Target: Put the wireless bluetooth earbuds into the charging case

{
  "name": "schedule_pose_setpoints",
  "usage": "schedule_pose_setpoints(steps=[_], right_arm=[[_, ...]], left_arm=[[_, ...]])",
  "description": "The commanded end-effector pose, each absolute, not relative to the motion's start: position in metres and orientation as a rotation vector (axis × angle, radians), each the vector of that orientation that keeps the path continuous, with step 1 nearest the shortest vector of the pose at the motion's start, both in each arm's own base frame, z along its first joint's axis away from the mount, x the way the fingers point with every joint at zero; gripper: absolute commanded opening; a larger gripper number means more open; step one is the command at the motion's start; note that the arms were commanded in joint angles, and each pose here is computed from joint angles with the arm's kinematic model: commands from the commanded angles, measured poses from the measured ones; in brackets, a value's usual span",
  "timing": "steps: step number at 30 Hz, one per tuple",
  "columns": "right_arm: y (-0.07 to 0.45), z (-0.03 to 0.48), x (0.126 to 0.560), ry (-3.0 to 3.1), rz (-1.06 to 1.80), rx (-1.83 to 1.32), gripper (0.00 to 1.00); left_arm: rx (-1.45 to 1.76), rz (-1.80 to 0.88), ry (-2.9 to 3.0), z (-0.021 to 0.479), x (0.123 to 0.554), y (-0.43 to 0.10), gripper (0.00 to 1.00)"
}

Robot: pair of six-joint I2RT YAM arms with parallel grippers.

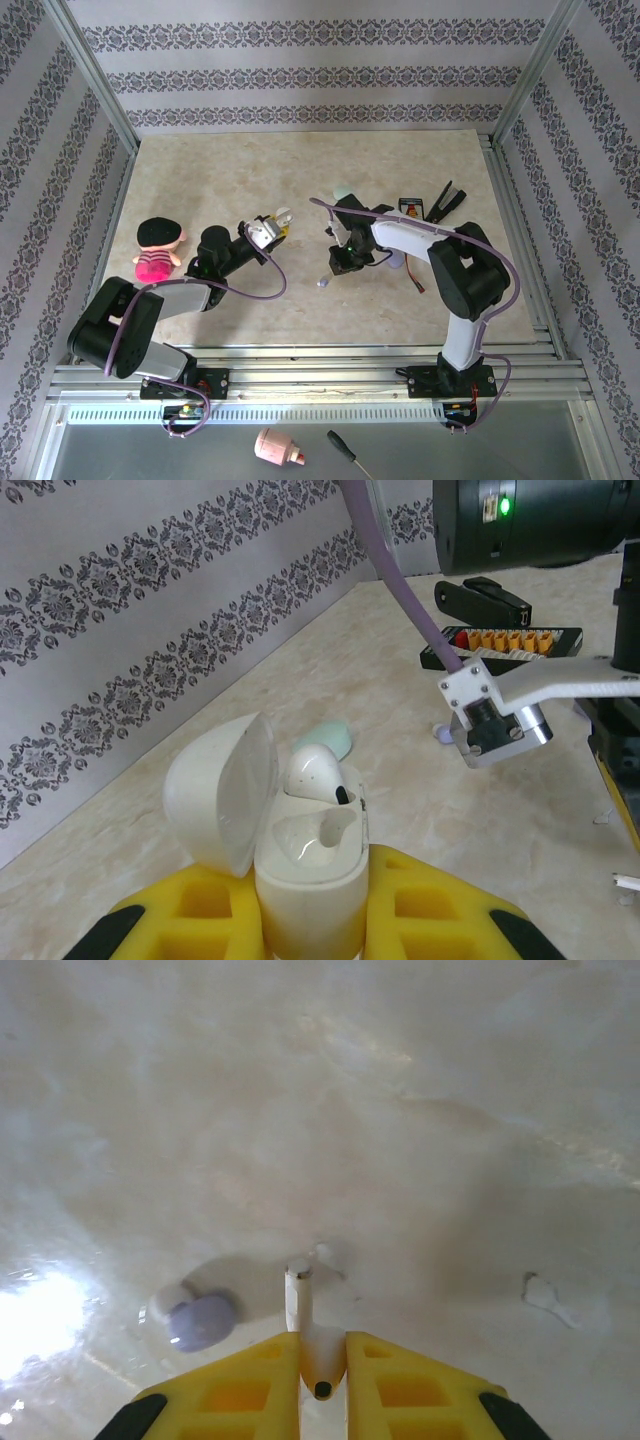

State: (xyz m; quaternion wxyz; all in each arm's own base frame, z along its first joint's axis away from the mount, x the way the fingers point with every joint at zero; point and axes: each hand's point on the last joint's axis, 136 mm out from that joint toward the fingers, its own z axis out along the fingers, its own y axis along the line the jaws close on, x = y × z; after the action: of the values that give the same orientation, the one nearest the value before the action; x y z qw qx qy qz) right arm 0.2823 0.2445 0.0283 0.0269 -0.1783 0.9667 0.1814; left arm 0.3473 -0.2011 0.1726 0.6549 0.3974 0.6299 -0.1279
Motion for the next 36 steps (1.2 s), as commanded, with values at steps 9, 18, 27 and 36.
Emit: schedule_pose_setpoints(steps=[9,18,27,36], right_arm=[[0.22,0.042,0.303,2.866,0.413,-0.368,0.39],[0.236,0.038,0.316,2.835,0.551,-0.147,0.49],[0.272,0.03,0.315,2.858,0.668,-0.323,0.5],[0.282,0.022,0.289,2.926,0.581,-0.504,0.45]], left_arm=[[0.902,-0.311,1.434,0.176,0.341,-0.201,0.0],[0.897,-0.312,1.429,0.178,0.342,-0.202,0.0],[0.905,-0.295,1.439,0.176,0.34,-0.199,0.0],[0.908,-0.278,1.442,0.177,0.34,-0.197,0.0]])
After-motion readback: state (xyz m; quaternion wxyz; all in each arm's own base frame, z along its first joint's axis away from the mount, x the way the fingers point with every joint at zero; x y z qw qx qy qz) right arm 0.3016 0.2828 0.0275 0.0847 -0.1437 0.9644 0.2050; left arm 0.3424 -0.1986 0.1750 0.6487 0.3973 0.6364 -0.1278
